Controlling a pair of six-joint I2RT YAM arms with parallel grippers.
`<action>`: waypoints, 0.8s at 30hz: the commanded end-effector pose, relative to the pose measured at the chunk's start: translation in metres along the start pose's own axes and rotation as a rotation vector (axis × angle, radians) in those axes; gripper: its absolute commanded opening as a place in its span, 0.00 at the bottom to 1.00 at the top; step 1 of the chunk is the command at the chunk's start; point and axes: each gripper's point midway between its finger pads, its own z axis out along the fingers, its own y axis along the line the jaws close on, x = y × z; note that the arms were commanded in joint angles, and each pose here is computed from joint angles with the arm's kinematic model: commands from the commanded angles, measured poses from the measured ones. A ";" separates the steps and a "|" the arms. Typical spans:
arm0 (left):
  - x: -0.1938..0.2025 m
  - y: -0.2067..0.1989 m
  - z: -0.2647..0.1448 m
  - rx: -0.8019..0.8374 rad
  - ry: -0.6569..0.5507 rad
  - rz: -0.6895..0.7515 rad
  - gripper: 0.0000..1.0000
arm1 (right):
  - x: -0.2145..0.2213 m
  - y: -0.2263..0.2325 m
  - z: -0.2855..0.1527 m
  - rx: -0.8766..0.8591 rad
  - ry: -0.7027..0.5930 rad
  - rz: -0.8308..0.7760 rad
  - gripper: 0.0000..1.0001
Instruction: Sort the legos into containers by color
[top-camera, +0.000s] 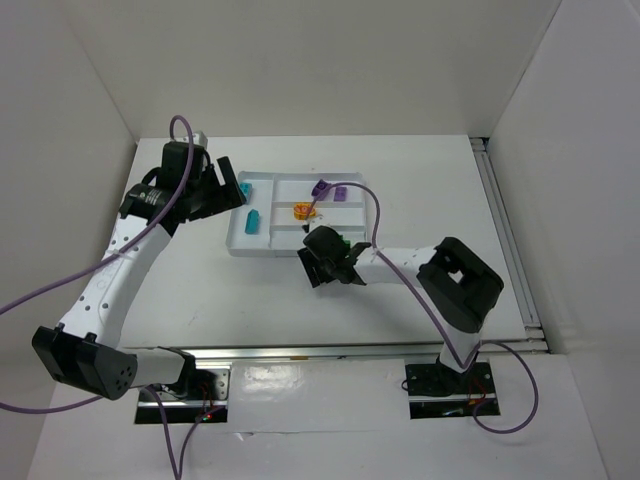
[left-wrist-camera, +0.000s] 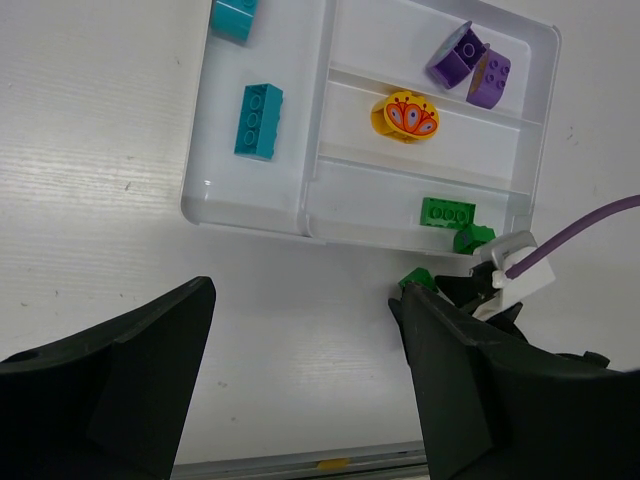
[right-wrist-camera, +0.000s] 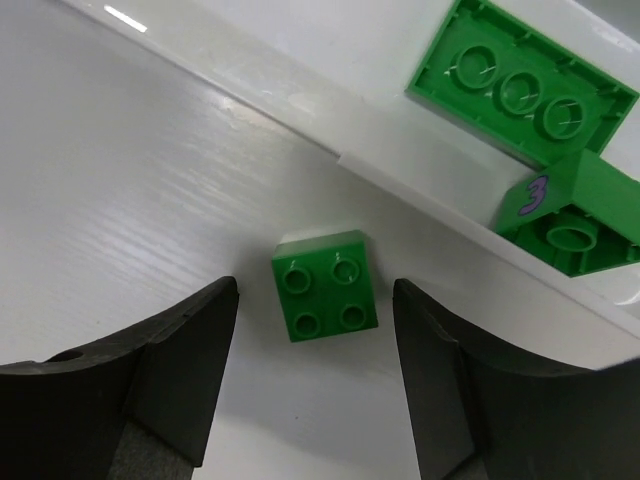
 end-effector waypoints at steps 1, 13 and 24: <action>-0.015 -0.005 -0.009 0.025 -0.055 0.017 0.87 | 0.002 -0.007 0.009 0.015 -0.010 -0.017 0.69; -0.018 -0.007 -0.011 0.031 -0.065 0.016 0.87 | -0.046 -0.003 -0.056 0.025 -0.133 -0.020 0.32; -0.017 -0.006 -0.014 0.031 -0.065 0.016 0.87 | -0.125 0.008 -0.022 0.054 -0.190 0.032 0.33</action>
